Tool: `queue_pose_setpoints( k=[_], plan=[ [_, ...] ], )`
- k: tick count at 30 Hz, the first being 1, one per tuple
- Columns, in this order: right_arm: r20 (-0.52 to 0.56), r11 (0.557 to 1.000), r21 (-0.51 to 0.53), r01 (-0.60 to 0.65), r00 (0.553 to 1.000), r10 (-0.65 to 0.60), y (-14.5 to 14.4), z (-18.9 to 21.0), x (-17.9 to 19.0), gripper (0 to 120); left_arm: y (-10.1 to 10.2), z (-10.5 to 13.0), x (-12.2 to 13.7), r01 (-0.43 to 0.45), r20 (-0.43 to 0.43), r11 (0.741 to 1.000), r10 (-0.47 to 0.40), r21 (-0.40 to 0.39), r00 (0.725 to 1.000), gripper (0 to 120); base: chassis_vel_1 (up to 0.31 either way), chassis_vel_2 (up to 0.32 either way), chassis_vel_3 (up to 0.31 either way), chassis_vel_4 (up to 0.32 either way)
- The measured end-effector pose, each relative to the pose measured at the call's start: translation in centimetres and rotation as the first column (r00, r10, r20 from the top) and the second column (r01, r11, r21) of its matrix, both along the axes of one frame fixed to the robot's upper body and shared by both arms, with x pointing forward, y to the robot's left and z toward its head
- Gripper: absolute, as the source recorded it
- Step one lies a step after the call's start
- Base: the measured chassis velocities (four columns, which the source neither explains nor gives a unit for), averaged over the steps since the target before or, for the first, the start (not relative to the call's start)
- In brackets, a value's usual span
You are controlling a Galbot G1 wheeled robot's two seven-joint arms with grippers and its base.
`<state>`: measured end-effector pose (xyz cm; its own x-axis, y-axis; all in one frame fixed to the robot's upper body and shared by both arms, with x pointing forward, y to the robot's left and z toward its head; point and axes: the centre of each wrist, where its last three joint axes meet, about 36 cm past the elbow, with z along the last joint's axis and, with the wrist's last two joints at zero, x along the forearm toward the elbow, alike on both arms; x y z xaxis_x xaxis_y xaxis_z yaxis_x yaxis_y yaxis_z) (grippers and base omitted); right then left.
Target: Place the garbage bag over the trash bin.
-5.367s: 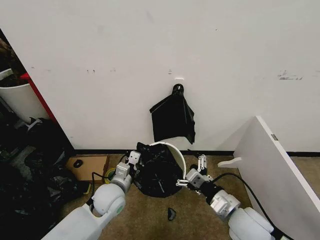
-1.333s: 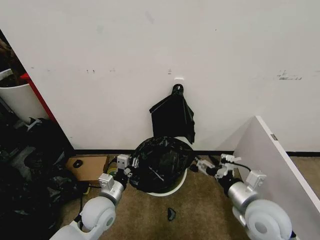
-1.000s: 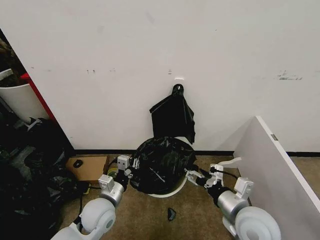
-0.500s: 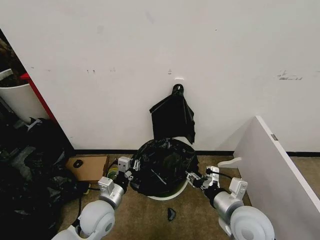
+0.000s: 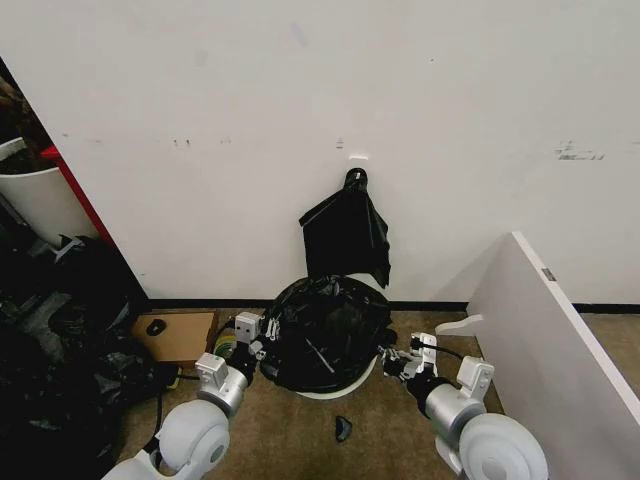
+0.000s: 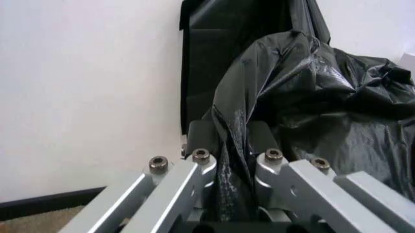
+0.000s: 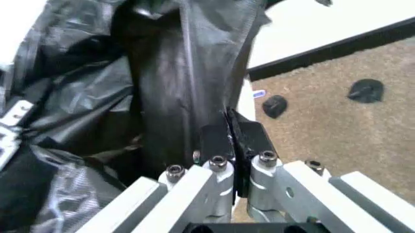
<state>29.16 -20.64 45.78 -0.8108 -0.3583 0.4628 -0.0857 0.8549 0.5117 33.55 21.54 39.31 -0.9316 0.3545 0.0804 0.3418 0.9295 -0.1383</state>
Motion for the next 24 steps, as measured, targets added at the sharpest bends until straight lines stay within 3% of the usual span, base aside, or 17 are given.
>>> queue_pose_setpoints(
  k=[12,24],
  plan=[
    [-0.048,0.995,-0.078,0.069,0.996,-0.073,-1.6,-1.5,-0.3,0,0.3,0.3,0.5,-0.034,-0.017,0.998,0.033,-0.049,0.999,5,0.000,0.000,0.000,0.000],
    [-0.135,0.998,-0.065,-0.017,0.991,0.008,-0.1,-4.0,-2.9,0,-0.2,0.7,0.8,-0.064,-0.045,0.990,0.059,-0.122,0.997,5,0.000,0.000,0.000,0.000]
  ],
)
